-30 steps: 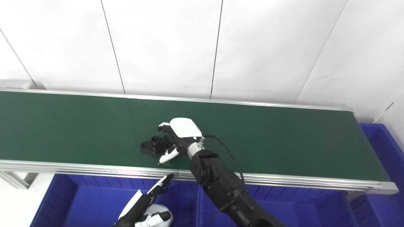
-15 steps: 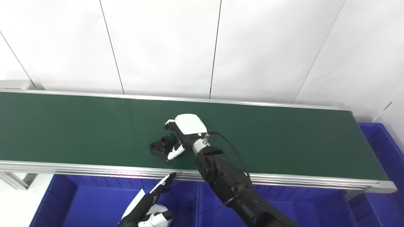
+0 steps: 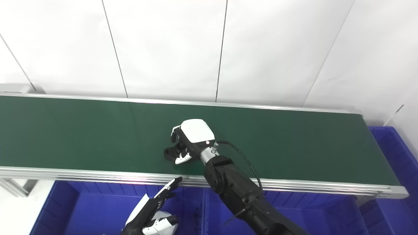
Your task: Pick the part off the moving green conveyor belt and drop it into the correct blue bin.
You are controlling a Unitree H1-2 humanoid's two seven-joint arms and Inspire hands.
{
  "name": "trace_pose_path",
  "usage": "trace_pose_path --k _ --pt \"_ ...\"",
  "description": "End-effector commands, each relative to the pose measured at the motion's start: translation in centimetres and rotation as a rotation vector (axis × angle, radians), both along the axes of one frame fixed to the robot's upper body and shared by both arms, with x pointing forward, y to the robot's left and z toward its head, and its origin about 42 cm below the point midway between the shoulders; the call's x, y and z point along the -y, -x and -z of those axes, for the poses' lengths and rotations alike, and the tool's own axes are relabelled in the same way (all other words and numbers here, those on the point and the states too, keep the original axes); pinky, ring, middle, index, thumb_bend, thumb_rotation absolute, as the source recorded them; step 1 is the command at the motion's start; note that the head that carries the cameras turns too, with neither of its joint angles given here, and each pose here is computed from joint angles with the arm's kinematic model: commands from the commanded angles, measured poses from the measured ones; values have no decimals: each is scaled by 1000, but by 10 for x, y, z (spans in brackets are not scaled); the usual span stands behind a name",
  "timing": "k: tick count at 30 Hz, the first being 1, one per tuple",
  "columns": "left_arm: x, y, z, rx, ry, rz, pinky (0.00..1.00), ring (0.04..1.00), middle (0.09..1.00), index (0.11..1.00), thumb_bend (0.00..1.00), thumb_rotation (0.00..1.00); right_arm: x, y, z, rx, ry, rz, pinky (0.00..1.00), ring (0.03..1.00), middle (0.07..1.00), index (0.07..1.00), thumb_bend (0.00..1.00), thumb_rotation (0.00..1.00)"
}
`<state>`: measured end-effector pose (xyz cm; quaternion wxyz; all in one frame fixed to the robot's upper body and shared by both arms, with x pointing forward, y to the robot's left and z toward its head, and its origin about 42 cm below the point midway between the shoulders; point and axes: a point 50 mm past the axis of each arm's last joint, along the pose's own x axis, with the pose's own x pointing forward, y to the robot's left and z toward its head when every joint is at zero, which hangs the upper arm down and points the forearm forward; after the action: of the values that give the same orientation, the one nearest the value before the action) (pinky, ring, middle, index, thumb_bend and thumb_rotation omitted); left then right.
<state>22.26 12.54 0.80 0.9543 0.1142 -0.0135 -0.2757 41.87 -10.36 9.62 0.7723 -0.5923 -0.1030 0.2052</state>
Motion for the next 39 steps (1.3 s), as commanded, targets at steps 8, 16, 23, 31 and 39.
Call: trace_pose_path --k 8,16,23,31,39 --pt "6 -8 -12 64 31 4 920 973 987 952 662 798 -6 6 -1 6 38 -58 170 243 421 501 521 0" --pt "7 -8 -12 66 31 11 915 975 992 961 646 795 -2 12 -24 51 -46 -58 226 298 475 489 528 0" --pt "7 -7 -14 78 22 26 924 980 994 969 646 819 10 30 -75 143 -191 -3 243 310 477 491 524 0" --pt "9 -4 -16 72 42 19 912 971 988 961 642 801 44 68 -114 250 -323 95 202 285 477 489 526 0" --pt "7 1 -21 70 46 20 893 966 989 957 648 814 90 114 -97 236 -399 197 234 319 456 514 522 0"
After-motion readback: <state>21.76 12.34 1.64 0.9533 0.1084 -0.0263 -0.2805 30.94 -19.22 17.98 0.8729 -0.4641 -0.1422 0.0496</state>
